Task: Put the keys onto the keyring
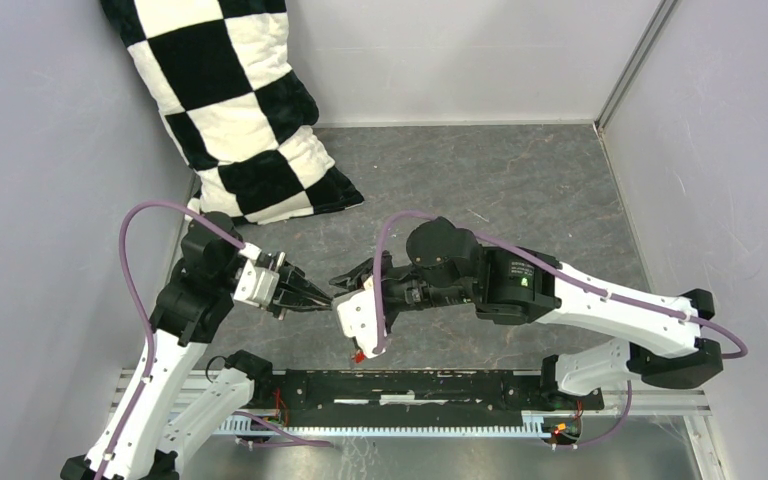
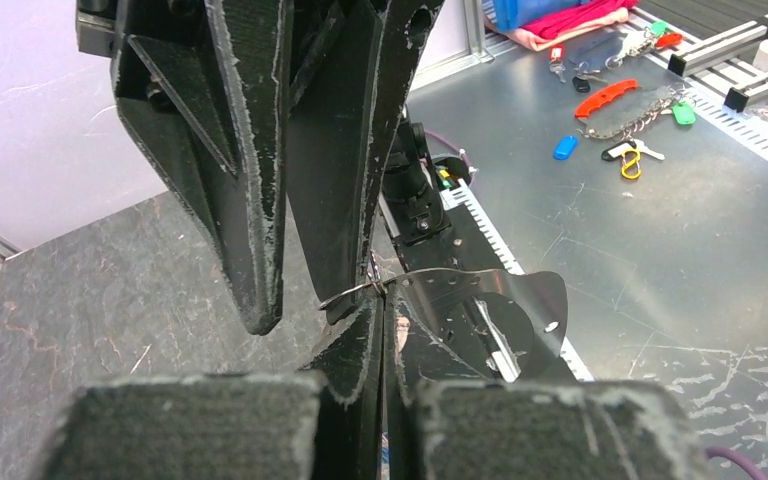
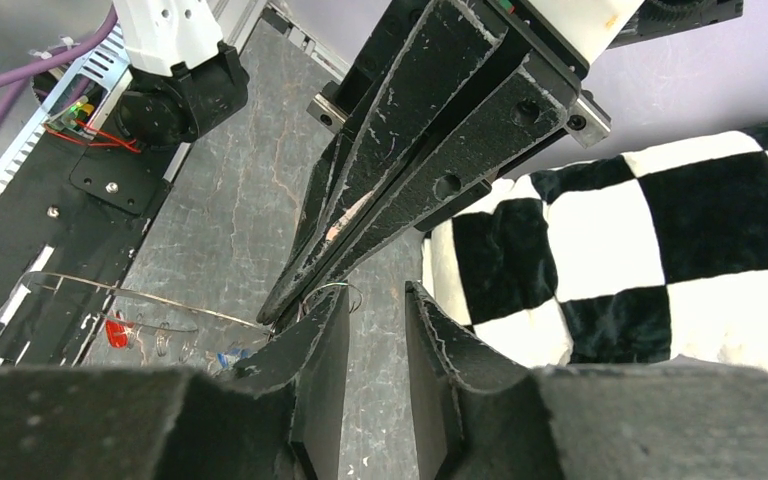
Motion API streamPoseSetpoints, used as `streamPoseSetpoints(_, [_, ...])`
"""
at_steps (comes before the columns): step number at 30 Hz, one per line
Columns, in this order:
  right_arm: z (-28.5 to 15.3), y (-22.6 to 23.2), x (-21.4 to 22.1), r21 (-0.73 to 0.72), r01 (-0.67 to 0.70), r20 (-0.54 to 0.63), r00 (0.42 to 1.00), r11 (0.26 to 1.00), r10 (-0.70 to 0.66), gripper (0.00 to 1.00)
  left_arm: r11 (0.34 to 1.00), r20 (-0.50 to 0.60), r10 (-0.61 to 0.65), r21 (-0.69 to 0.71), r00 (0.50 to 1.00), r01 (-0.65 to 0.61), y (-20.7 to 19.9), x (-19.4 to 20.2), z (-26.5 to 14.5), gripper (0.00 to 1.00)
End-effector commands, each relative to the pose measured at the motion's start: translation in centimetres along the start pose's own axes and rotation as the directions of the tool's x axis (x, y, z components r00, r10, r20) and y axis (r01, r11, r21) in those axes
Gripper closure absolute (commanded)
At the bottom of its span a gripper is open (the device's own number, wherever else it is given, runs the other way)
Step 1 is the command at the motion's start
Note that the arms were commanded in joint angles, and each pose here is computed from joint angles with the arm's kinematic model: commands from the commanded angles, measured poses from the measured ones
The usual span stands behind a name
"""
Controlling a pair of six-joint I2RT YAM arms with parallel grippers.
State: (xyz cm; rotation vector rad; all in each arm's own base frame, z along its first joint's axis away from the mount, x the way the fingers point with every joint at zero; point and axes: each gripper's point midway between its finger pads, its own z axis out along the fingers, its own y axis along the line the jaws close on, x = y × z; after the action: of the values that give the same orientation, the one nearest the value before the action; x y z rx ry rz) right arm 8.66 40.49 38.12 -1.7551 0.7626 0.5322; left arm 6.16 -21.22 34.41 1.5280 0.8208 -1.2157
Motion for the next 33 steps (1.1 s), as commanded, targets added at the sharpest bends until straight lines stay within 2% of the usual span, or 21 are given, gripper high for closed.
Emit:
streamPoseSetpoints(1, [0.4,-0.5,1.5,0.008,-0.016,-0.088,0.996,1.0,0.017,0.67,0.992,0.037,0.111,0.056,0.993,-0.113,-0.9,-1.7,0.2,0.98])
streamPoseSetpoints(6, [0.2,-0.6,1.8,0.008,-0.023,-0.118,0.993,1.0,0.024,0.66,0.99,0.039,0.127,0.058,0.991,-0.13,-0.5,-1.7,0.2,0.98])
streamPoseSetpoints(13, [-0.5,-1.6,0.9,0.038,-0.024,-0.099,0.995,0.999,0.028,0.62,0.982,0.04,0.179,0.053,0.983,-0.181,0.6,-2.5,0.2,0.98])
streamPoseSetpoints(18, [-0.8,-1.3,0.1,0.008,-0.032,-0.077,0.996,0.999,0.033,0.59,0.98,0.041,0.19,0.053,0.981,-0.192,0.5,-2.8,0.2,0.98])
streamPoseSetpoints(33, [-1.2,-0.6,-0.9,-0.059,-0.026,-0.047,0.999,0.998,0.023,0.58,0.98,0.039,0.191,0.05,0.981,-0.193,0.2,-2.7,0.2,0.98])
